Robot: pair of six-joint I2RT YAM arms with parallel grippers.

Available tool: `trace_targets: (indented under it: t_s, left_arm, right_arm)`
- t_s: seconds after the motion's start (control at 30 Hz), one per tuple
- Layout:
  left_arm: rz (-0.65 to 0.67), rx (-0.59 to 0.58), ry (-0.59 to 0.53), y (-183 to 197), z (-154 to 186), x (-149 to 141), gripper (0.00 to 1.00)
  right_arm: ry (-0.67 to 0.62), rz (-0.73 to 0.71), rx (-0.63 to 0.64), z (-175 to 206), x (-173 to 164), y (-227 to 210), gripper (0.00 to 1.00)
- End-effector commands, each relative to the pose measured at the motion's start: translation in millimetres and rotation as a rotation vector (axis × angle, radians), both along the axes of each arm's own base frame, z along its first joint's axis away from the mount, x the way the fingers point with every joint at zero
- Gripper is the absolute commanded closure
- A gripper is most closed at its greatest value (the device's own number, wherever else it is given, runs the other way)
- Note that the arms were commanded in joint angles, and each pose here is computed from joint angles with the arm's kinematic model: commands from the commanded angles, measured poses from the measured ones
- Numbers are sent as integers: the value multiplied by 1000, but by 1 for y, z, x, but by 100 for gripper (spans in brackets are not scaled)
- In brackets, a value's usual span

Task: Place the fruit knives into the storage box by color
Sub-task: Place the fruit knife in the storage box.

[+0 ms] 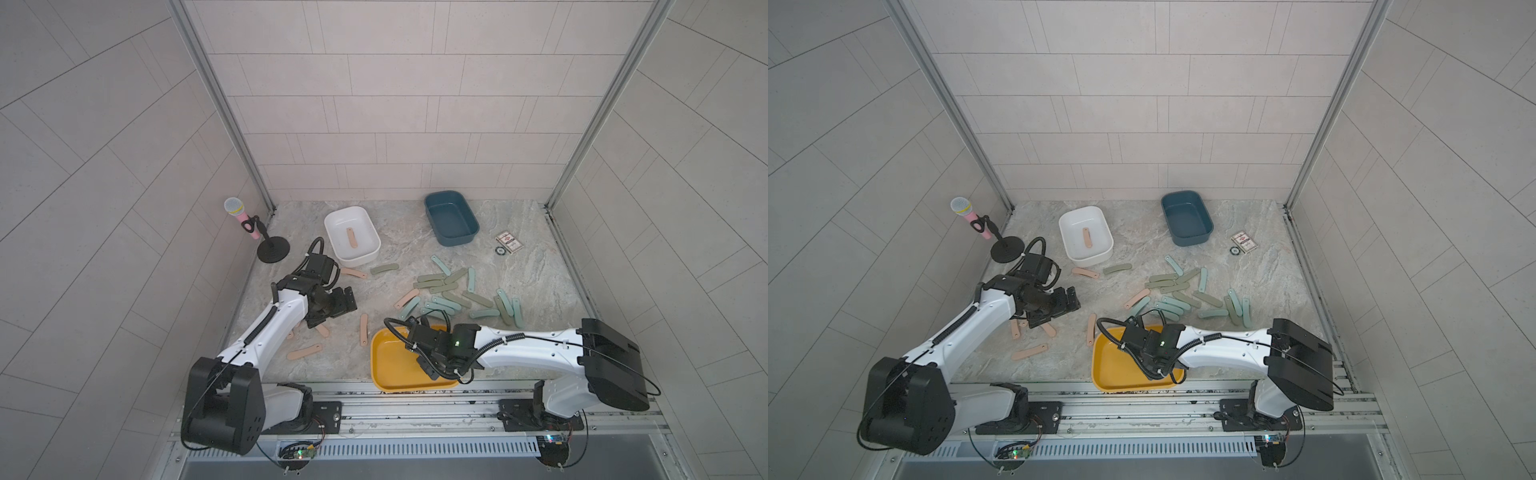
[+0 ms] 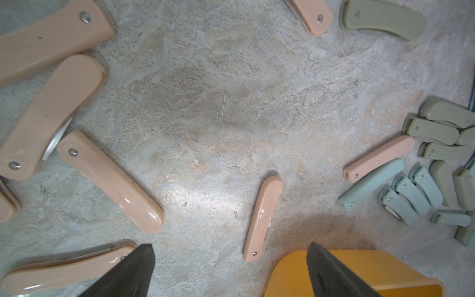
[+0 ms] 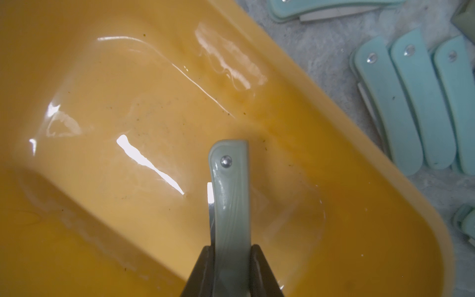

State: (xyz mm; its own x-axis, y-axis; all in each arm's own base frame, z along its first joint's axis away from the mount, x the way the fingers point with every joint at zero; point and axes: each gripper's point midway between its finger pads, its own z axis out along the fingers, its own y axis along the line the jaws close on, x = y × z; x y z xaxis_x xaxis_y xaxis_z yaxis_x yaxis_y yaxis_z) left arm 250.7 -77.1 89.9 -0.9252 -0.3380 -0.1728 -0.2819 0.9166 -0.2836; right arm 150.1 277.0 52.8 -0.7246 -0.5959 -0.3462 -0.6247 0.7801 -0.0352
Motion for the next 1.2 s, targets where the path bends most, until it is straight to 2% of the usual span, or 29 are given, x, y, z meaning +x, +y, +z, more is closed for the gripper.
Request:
trace_targets:
  t_s: [0.0,0.1,0.27,0.4,0.57,0.67,0.8,1.0,1.17]
  left_arm:
    - [-4,15,0,1,1,3,0]
    - [-14,14,-3,-1,2,6,0]
    - [-36,19,-22,-2,9,13,0]
    - [-54,23,-42,-3,20,20,0]
    - [-88,-7,-78,-15,35,35,0]
    - [-123,-36,-91,-28,42,49,0]
    - [-153,-95,-121,-50,48,76,0]
    - [-197,-127,-129,-85,46,120,0]
    - [-216,-139,-112,-103,40,143,0]
  right_arm:
    - [-38,-34,8,-3,9,3,78]
    - [-35,-36,6,-8,11,3,76]
    - [-9,-16,28,-6,8,11,63]
    - [-19,-1,60,21,7,12,54]
    - [-86,-4,95,75,21,8,53]
    - [-110,-45,139,100,53,-1,54]
    - [-164,-163,163,115,125,-32,55]
    - [-151,-279,81,97,229,-77,57]
    - [-103,-299,55,70,283,-95,57]
